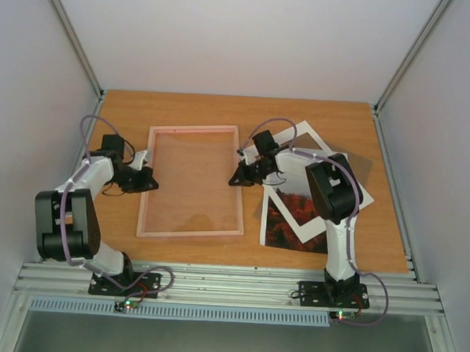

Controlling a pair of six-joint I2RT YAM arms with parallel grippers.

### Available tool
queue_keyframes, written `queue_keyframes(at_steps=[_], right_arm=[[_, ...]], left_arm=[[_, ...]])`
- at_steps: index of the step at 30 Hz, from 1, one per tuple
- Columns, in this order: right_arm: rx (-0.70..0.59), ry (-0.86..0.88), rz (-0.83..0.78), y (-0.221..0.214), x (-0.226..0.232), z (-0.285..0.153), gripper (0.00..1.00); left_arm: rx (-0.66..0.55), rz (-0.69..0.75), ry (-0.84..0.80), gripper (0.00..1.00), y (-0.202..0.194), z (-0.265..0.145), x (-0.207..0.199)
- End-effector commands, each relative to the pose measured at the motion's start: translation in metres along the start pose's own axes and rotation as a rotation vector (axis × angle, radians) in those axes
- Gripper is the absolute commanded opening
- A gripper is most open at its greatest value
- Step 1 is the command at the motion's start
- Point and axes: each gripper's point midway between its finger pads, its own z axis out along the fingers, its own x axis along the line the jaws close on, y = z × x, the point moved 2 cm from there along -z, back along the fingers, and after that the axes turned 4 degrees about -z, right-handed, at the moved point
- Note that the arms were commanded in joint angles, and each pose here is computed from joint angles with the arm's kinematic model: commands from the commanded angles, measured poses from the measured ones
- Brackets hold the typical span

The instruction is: Put the photo into the frame

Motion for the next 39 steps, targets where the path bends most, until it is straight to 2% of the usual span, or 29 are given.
queue_keyframes(at_steps=[1, 6, 9, 17, 20, 24, 25, 26, 28, 30, 31, 32, 35, 39], right_arm=[[-0.022, 0.012, -0.056, -0.013, 0.018, -0.028, 0.01], [-0.112, 0.059, -0.160, 0.007, 0.052, -0.054, 0.01], [-0.129, 0.030, -0.199, 0.024, 0.050, -0.053, 0.01], [-0.110, -0.007, -0.169, 0.052, 0.018, -0.028, 0.01], [-0.084, -0.017, -0.155, 0.053, 0.012, -0.023, 0.01], [-0.097, 0.018, -0.144, 0.052, 0.031, -0.049, 0.01], [-0.116, 0.031, -0.145, 0.054, 0.039, -0.062, 0.01], [-0.142, 0.051, -0.147, 0.056, 0.047, -0.078, 0.01], [-0.204, 0.099, -0.145, 0.062, 0.063, -0.113, 0.01], [-0.271, 0.141, -0.167, 0.065, 0.082, -0.151, 0.01], [-0.294, 0.162, -0.180, 0.066, 0.089, -0.166, 0.01], [-0.312, 0.175, -0.192, 0.065, 0.096, -0.178, 0.01], [-0.357, 0.196, -0.245, 0.062, 0.113, -0.207, 0.01], [-0.376, 0.174, -0.284, 0.056, 0.122, -0.225, 0.01]], left_arm=[[-0.084, 0.124, -0.036, 0.01, 0.007, -0.012, -0.021], [-0.166, 0.162, -0.014, 0.00, 0.026, -0.018, -0.023], [-0.197, 0.151, 0.042, 0.00, 0.043, -0.015, -0.013], [-0.197, 0.113, 0.062, 0.00, 0.070, 0.008, 0.004], [-0.161, 0.083, 0.066, 0.00, 0.071, 0.017, 0.010], [-0.101, 0.067, -0.021, 0.01, 0.064, 0.019, -0.004], [-0.096, 0.076, -0.038, 0.05, 0.062, 0.017, -0.009], [-0.095, 0.083, -0.044, 0.18, 0.062, 0.014, -0.011], [-0.121, 0.118, -0.024, 0.49, 0.066, 0.006, -0.013], [-0.184, 0.166, 0.051, 0.77, 0.079, -0.002, -0.007], [-0.226, 0.192, 0.075, 0.94, 0.091, -0.006, -0.006], [-0.257, 0.218, 0.092, 0.99, 0.101, -0.009, -0.006], [-0.325, 0.267, 0.186, 0.99, 0.147, -0.018, 0.000], [-0.341, 0.272, 0.374, 0.99, 0.203, -0.014, 0.029]])
